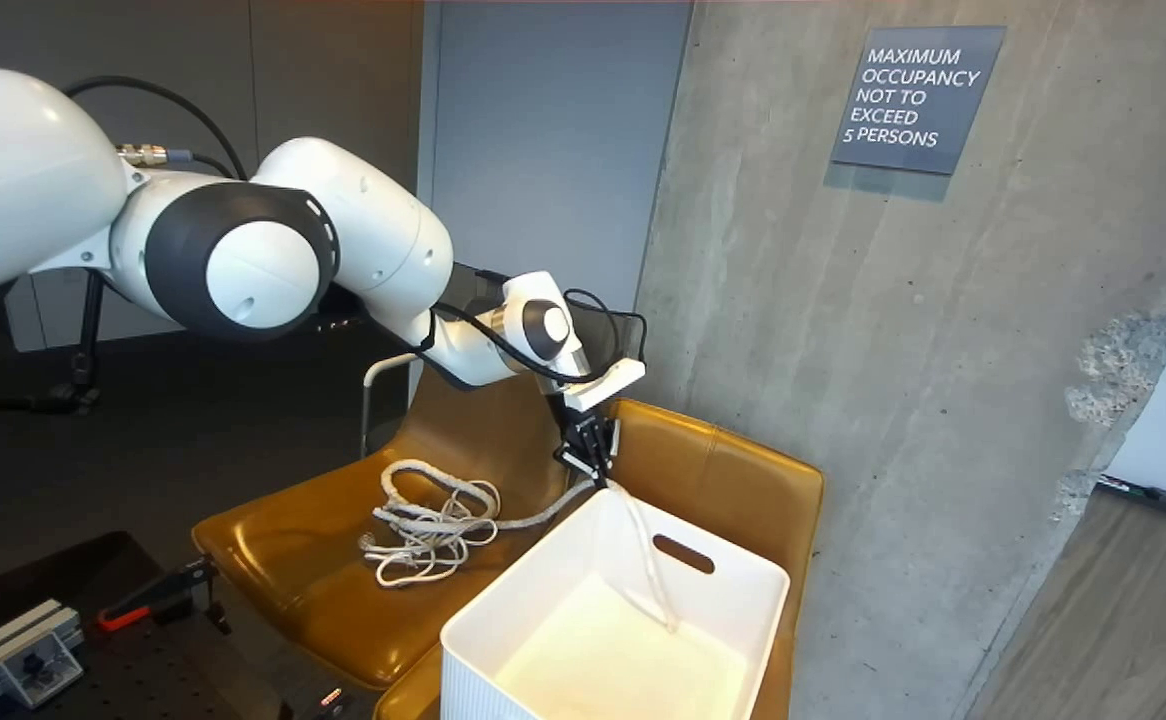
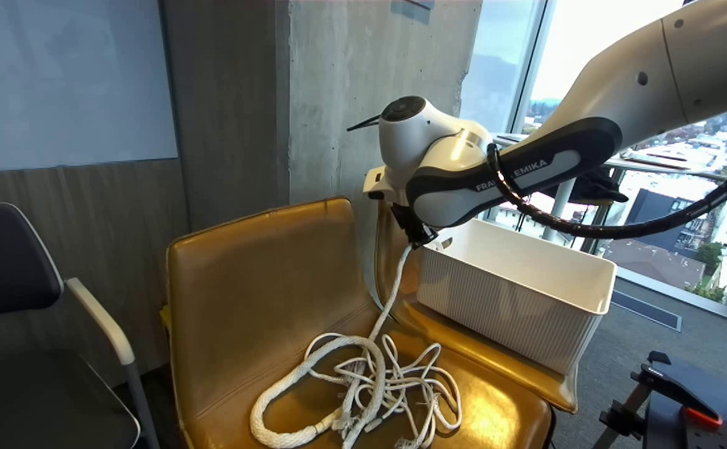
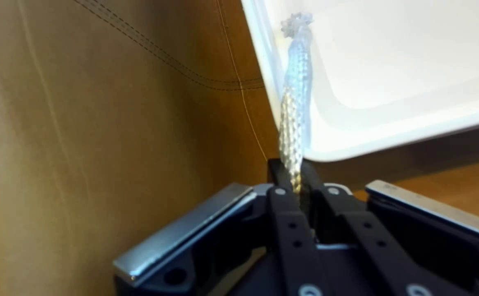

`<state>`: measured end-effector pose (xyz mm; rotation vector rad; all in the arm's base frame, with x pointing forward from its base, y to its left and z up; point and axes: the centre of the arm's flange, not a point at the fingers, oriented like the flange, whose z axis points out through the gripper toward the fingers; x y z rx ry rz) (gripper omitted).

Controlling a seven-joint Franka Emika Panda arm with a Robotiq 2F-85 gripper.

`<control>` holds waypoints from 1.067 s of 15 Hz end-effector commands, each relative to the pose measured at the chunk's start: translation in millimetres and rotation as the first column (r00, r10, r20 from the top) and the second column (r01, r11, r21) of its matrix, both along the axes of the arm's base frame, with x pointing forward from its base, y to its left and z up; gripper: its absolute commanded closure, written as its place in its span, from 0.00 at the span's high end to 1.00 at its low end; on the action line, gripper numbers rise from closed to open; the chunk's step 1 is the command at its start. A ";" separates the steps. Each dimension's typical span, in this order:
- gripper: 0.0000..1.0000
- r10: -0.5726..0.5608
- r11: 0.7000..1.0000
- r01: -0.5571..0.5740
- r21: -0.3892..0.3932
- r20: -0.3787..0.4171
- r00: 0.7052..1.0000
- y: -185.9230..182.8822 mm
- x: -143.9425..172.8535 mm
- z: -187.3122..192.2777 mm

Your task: Put the pieces of rope into the white object, then take them out

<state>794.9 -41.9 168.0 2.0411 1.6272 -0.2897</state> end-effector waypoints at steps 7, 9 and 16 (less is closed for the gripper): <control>0.03 -0.314 0.945 0.304 0.117 0.077 0.946 -63.0 -7.6 177.1; 0.03 -0.355 0.929 0.340 0.144 0.088 0.931 -42.9 -20.7 218.5; 0.03 -0.488 0.833 0.472 0.289 -0.021 0.873 133.3 -52.0 285.0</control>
